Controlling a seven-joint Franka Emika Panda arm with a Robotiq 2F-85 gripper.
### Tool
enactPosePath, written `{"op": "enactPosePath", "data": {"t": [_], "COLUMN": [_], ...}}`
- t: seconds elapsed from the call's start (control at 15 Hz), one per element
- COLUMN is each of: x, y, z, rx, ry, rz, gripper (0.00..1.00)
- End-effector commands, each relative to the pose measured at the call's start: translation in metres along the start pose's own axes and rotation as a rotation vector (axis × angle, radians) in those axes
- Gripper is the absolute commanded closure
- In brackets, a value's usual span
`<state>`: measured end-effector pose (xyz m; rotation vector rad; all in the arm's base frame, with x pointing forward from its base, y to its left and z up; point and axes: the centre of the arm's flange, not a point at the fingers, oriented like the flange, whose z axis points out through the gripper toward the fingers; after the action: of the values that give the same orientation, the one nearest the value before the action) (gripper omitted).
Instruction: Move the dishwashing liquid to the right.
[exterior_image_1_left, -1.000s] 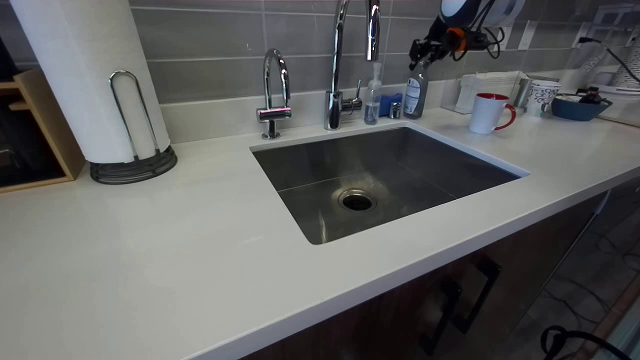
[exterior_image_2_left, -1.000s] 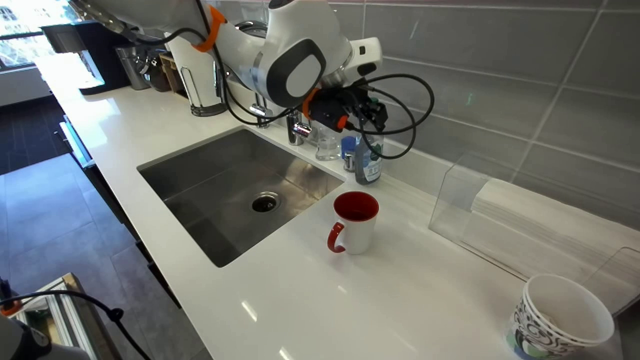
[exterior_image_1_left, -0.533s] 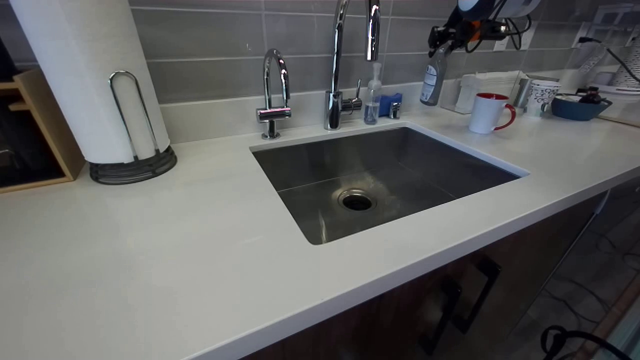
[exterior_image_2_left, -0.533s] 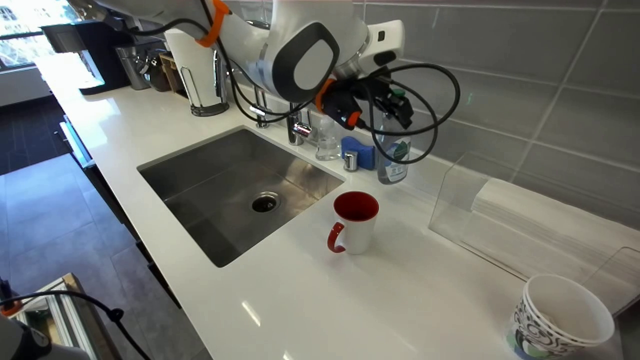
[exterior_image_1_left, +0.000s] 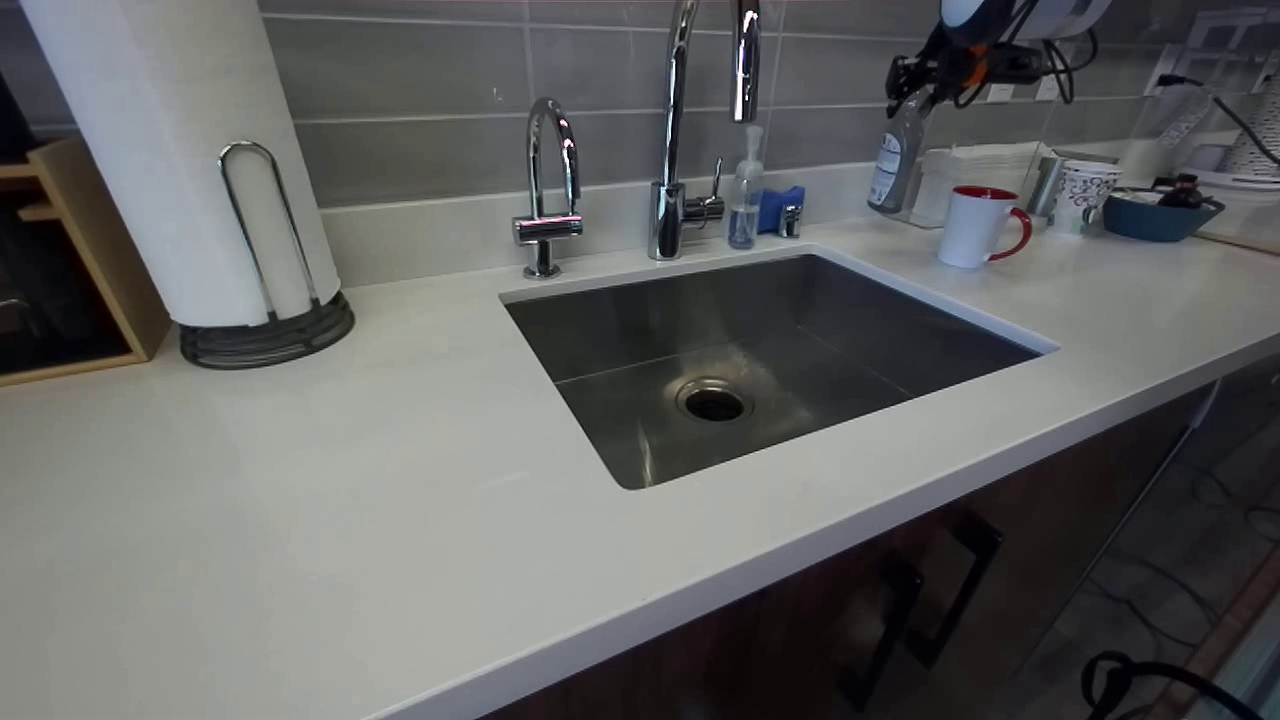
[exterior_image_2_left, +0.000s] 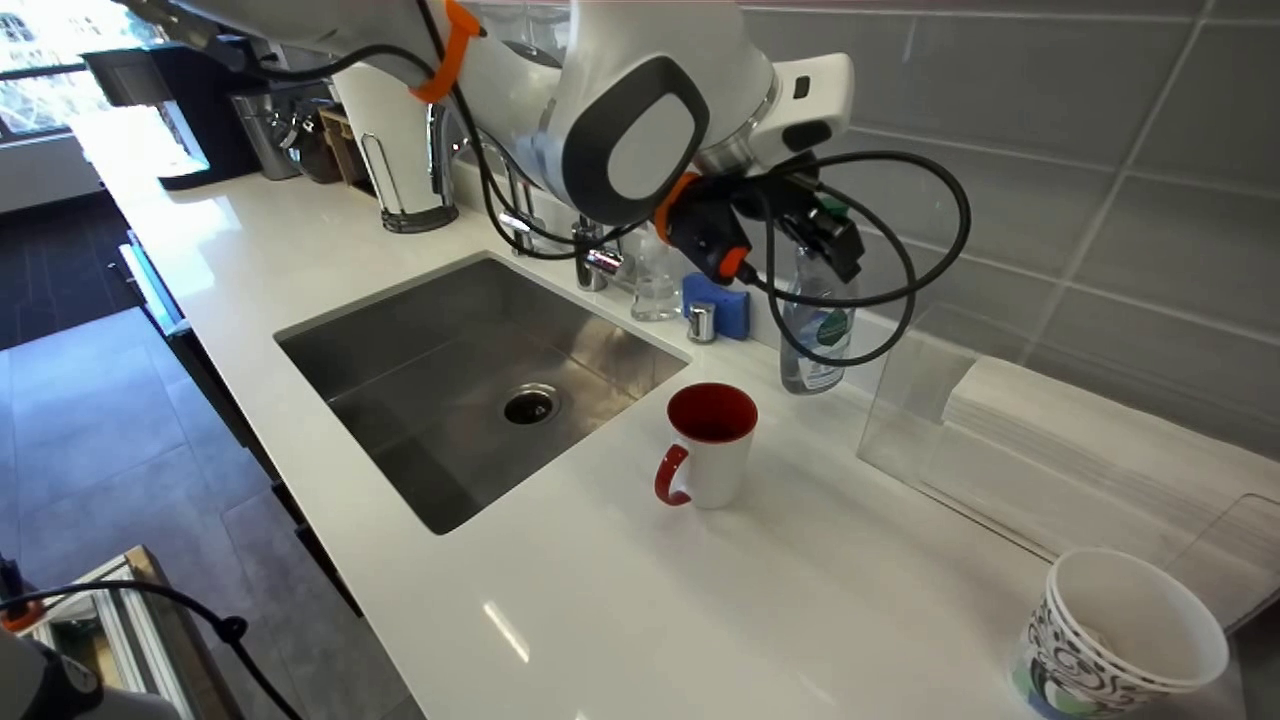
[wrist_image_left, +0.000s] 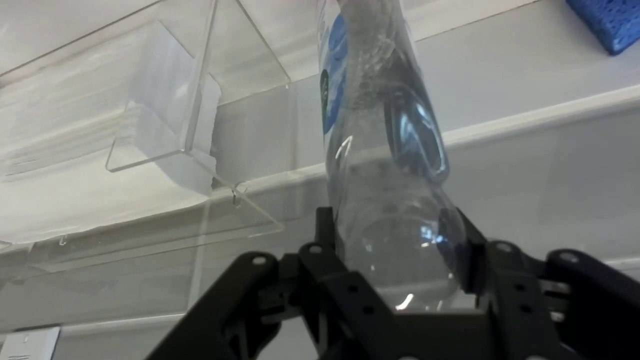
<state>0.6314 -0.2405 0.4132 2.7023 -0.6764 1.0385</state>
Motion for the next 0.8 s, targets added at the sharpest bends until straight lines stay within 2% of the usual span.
{"op": "enactPosePath", "data": {"t": [0.0, 0.33, 0.73], "x": [0.004, 0.006, 0.016], "y": [0.008, 0.019, 0.029], "z": [0.010, 0.018, 0.033], "rx": [0.029, 0.019, 0.072], "ry": [0.010, 0.003, -0.002], "rz": [-0.008, -0.029, -0.055], "gripper": [0.70, 0.70, 0.70]}}
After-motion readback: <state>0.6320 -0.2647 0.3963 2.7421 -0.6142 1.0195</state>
